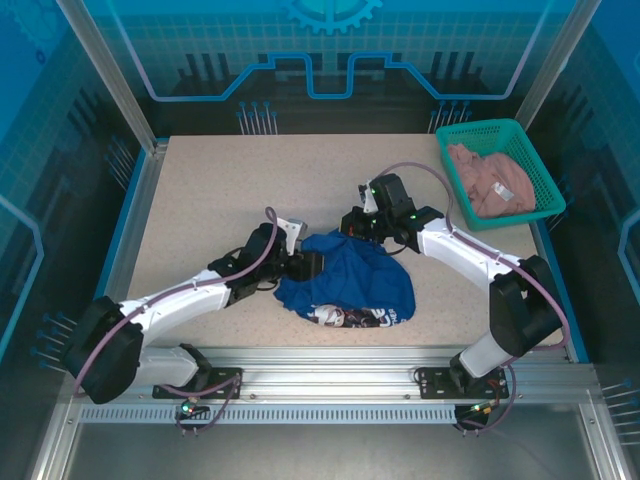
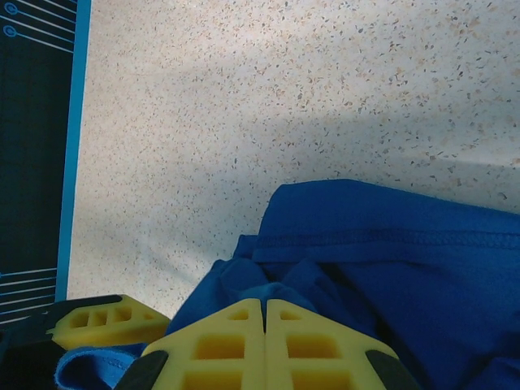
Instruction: Fold the inside-out t-shirt
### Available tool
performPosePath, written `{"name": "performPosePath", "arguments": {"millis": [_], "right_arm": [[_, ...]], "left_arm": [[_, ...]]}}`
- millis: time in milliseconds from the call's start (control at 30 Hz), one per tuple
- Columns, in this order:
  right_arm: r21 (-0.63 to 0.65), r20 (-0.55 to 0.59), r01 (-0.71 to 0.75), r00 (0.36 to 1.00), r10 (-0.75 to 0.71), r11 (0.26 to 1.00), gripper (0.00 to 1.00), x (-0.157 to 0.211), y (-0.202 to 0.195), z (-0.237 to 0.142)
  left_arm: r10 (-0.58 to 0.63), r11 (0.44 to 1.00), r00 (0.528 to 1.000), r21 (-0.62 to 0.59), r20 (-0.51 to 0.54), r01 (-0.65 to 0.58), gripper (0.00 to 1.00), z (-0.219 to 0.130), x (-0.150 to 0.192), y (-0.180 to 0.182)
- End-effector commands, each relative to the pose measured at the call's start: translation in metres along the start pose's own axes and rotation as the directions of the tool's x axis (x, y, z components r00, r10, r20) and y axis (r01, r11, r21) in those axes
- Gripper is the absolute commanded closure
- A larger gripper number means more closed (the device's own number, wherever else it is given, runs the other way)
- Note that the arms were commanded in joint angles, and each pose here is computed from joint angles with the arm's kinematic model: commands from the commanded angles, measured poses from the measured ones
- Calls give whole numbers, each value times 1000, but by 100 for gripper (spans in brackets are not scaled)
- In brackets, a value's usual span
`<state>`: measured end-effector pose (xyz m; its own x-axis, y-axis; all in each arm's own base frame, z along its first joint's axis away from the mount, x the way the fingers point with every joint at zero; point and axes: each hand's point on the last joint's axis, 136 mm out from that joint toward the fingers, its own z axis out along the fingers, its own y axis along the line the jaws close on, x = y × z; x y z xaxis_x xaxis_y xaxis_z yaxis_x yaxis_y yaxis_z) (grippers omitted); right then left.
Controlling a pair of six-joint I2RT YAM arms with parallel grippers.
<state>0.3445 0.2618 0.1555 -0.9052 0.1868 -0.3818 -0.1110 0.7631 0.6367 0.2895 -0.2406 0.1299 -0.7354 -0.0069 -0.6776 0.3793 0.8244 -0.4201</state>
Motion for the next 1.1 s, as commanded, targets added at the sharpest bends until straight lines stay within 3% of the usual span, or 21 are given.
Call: {"name": "performPosePath", "arguments": {"millis": [0,167,400,733,933,1067], "right_arm": [[-6,5,-12,1000,12,1000,100,-1,-3,2],[-3,16,-10,1000,10,1000,100,-5,-4,0],[-15,20,-8,1000,9,1000,100,-7,-1,0],[-3,29,-4,1000,4,1000,100,-9,-3,-2],[-15,33,-1,999,2,1000,100,-13,0,-2],[-14,31,0,1000,1,1000,100,-12,0,-1]], "left_arm": [[-29,999,999,-26,24,29,42,0,-11,-1],[-44,997,999,-71,-24,43,47,-6,1,7],[-52,998,997,-30,-65,50,41,-7,6,-5],[-46,999,992,-22,-116,44,62,-6,10,-10],[-60,998,987,-15,-148,59,53,-3,17,-12],[-64,998,985,-21,-161,61,56,0,20,-11]]}}
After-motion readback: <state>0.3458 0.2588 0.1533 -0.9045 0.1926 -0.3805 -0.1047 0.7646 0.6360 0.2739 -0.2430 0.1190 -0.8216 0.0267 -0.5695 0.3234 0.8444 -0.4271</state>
